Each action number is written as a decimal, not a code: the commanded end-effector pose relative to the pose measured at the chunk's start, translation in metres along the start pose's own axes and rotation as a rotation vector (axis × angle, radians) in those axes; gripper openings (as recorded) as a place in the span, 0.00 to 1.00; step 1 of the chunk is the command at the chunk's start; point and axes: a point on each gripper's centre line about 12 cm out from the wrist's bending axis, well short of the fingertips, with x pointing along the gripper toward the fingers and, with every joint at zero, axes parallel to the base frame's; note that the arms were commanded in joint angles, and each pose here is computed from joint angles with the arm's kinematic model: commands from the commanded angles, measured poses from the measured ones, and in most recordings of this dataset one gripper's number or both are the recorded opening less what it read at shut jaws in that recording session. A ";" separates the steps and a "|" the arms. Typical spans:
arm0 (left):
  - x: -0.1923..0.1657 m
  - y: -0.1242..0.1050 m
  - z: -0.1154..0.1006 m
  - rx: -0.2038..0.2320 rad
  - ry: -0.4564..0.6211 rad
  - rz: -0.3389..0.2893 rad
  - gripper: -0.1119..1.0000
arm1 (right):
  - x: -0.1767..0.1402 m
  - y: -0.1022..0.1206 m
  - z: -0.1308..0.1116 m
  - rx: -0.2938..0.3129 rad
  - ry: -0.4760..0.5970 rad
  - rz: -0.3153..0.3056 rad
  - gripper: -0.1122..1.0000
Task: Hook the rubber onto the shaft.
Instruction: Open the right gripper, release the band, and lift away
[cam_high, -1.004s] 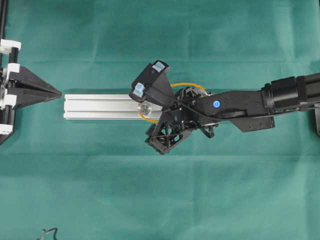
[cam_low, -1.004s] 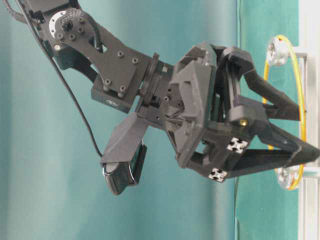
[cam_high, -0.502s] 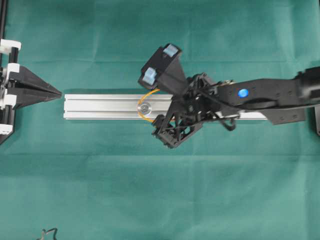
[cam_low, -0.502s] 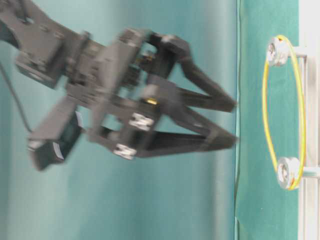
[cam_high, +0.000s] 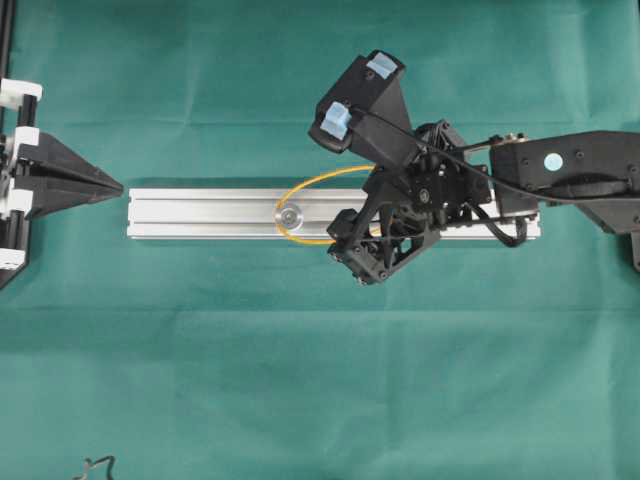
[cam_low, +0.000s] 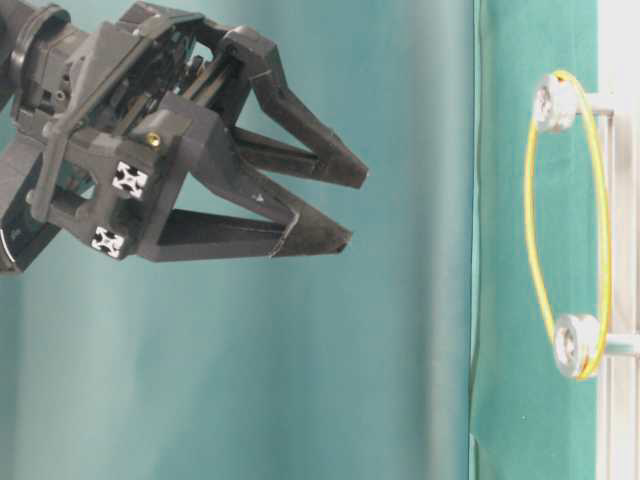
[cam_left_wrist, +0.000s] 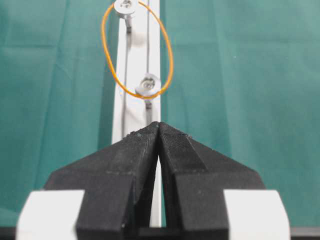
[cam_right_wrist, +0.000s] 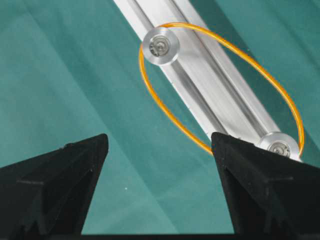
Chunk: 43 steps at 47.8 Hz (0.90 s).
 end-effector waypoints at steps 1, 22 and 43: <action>-0.002 0.000 0.013 0.002 -0.032 -0.002 0.10 | -0.014 0.003 0.004 -0.002 -0.025 0.028 0.90; -0.002 0.000 0.013 0.002 -0.034 -0.002 0.10 | -0.014 0.002 0.004 -0.103 -0.025 0.018 0.90; -0.002 -0.001 0.013 0.001 -0.034 -0.004 0.10 | -0.014 0.000 0.002 -0.520 -0.014 -0.002 0.90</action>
